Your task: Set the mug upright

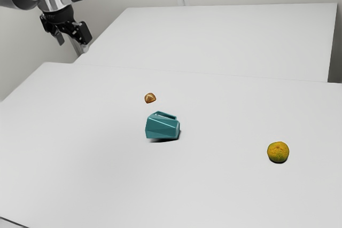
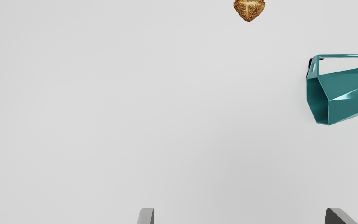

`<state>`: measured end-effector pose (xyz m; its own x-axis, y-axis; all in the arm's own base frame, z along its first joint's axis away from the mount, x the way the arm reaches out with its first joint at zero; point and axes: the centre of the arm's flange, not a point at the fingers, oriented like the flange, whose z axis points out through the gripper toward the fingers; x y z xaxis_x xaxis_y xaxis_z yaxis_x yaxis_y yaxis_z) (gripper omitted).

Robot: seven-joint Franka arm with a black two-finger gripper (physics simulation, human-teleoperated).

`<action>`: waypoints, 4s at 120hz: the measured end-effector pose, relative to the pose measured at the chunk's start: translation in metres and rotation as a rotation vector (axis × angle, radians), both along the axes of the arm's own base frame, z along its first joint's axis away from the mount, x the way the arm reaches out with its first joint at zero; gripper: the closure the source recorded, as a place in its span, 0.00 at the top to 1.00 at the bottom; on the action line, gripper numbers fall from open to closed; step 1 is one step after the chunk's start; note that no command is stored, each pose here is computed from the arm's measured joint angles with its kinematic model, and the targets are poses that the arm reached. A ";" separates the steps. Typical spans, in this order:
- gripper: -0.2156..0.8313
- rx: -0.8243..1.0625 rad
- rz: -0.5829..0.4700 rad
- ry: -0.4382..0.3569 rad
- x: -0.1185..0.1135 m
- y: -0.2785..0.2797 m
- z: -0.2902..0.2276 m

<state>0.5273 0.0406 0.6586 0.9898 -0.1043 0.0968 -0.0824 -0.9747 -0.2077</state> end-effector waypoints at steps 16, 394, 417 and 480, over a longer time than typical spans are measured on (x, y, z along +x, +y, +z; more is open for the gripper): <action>0.79 -0.001 -0.001 0.003 -0.001 0.000 -0.005; 0.04 -0.270 0.048 0.136 0.039 -0.054 -0.257; 0.04 -0.235 0.047 0.120 0.029 -0.051 -0.263; 0.04 -0.220 0.092 0.181 0.018 -0.051 -0.306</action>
<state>0.5456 -0.0103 0.3527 0.9973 -0.0097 -0.0722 -0.0083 -0.9998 0.0195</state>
